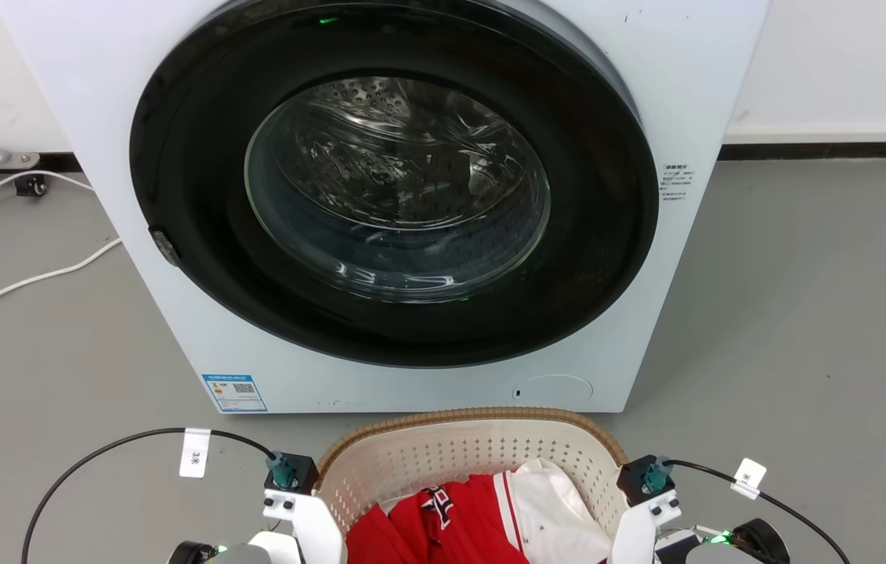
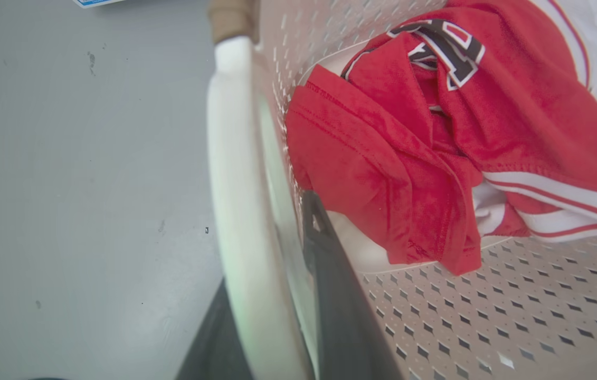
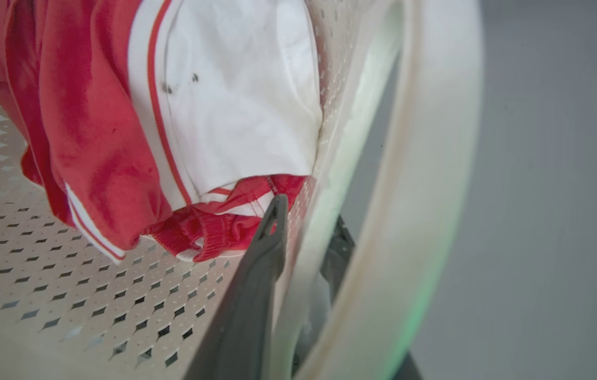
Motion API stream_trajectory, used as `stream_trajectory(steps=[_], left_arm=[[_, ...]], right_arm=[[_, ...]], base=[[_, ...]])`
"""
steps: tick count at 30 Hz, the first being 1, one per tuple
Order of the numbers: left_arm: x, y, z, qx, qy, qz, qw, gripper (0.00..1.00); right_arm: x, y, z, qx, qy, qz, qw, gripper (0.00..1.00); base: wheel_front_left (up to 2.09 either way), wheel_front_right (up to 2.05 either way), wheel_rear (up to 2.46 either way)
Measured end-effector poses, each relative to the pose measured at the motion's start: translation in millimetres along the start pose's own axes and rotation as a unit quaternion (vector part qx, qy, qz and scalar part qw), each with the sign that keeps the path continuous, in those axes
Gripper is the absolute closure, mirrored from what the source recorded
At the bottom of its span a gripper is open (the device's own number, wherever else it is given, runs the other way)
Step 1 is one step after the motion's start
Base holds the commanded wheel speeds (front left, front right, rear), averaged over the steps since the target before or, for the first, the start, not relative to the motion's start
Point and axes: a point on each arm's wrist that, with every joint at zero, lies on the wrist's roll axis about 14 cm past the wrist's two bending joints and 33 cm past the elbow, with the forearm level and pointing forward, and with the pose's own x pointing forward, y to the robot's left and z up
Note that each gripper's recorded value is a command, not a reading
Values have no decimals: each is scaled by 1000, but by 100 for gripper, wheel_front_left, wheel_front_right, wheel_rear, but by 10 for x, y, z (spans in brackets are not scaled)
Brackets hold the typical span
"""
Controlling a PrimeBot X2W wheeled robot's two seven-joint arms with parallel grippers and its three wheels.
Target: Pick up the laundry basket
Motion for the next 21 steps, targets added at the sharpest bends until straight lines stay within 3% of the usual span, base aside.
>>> stream_trajectory(steps=[21], left_arm=[[-57, -54, -170, -3, 52, -12, 999, 100]], right_arm=[[-43, 42, -116, 2, 36, 8, 999, 100]], base=[[0, 0, 0]])
